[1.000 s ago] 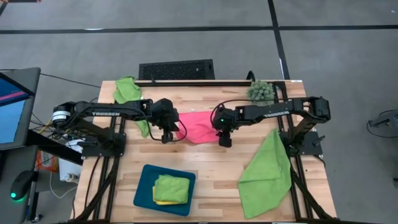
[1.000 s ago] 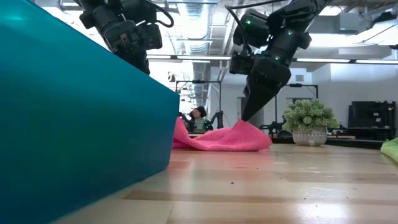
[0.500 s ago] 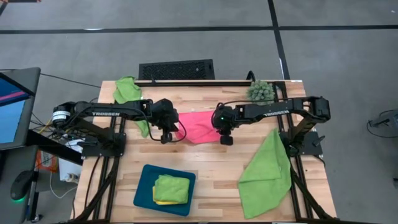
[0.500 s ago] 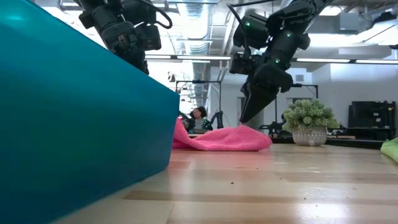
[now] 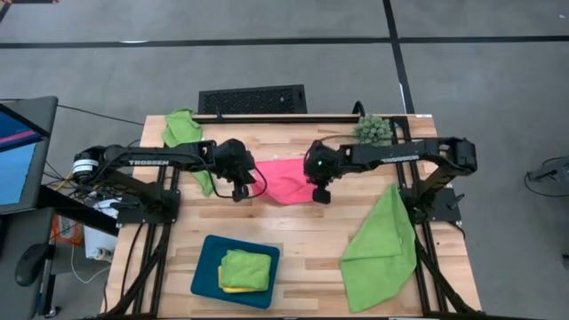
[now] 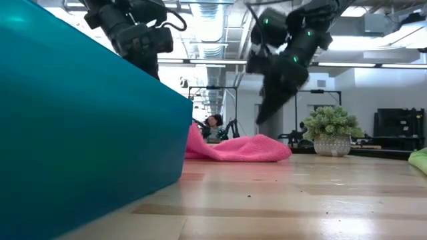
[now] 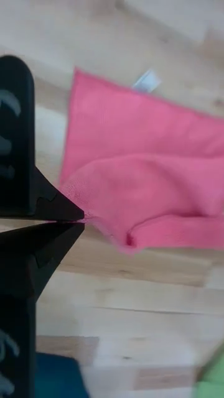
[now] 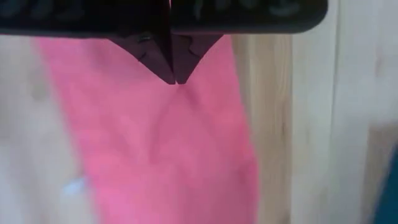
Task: Fold microfiber towels
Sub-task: Fold the pink microfiber towel on the table
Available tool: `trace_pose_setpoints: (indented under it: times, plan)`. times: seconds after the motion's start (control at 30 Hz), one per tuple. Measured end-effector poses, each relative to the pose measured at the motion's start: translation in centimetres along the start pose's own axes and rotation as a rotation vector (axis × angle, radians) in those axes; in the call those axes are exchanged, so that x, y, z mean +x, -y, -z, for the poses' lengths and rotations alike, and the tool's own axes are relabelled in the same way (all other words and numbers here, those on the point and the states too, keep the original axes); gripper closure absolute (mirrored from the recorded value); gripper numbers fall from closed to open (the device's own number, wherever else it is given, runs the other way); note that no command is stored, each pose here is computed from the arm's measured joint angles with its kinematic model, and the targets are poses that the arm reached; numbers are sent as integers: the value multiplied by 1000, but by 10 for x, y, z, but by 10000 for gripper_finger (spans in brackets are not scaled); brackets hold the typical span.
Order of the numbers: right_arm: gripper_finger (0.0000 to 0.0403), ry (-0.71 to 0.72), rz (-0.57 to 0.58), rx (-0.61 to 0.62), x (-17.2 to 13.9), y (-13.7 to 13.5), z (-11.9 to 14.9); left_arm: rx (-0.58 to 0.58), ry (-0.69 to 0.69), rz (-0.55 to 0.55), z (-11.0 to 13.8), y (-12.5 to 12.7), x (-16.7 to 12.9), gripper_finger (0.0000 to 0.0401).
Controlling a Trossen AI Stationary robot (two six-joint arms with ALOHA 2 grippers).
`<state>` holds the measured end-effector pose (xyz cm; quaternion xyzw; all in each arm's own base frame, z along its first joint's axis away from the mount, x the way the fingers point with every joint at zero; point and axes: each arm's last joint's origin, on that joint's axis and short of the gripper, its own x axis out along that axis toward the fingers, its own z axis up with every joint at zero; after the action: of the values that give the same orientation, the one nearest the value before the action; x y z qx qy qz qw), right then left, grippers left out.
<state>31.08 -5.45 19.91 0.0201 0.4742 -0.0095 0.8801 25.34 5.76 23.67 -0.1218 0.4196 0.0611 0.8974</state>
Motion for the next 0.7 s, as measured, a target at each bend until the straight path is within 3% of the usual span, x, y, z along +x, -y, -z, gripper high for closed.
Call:
trace_pose_setpoints:
  times: [0.13,0.3,0.5,0.6,0.7]
  plan:
    - [399,121,111,44,-36,20,-17,-28,77,-44,-16,-5,-20,401]
    - [401,269,325,114,-90,54,-29,-22,221,-190,-44,-20,-59,401]
    - [401,390,641,211,-144,96,-32,91,320,-384,-72,-48,-105,401]
    - [401,434,672,242,-166,109,-34,85,361,-429,-79,-63,-120,401]
    - [392,477,595,242,-172,108,-37,23,342,-387,-75,-72,-124,401]
